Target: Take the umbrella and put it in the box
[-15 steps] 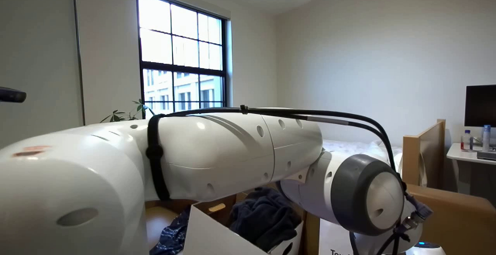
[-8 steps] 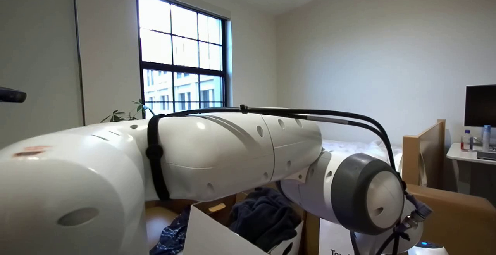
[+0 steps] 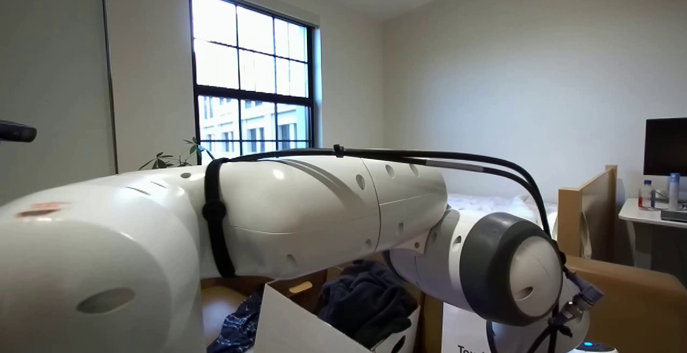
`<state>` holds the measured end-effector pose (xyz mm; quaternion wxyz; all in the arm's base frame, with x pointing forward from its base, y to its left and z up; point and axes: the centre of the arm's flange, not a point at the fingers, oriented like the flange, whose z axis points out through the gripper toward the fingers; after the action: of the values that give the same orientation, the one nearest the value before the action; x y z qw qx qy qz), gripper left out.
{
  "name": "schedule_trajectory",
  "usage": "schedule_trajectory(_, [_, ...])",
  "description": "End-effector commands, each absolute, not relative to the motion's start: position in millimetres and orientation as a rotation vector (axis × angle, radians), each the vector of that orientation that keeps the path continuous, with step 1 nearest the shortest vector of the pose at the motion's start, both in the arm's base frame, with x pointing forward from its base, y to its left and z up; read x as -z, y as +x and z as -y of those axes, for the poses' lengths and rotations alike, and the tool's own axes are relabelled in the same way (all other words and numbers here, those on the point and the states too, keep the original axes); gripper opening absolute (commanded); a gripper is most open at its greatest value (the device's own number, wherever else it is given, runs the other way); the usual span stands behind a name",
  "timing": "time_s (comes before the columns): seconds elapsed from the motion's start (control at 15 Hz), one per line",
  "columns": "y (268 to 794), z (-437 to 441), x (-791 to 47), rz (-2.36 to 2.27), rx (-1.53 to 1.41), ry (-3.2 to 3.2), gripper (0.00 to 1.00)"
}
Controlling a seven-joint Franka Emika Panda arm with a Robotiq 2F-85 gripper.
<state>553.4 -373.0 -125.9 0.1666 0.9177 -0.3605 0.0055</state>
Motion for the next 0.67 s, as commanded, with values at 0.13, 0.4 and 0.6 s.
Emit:
schedule_trajectory(0.13, [520, 353, 137, 0.922, -0.088, 2.593, 0.07])
schedule_trajectory(0.4, [493, 332, 114, 0.843, -0.240, 2.566, 0.07])
schedule_trajectory(0.6, [472, 318, 83, 0.826, -0.322, 2.536, 0.07])
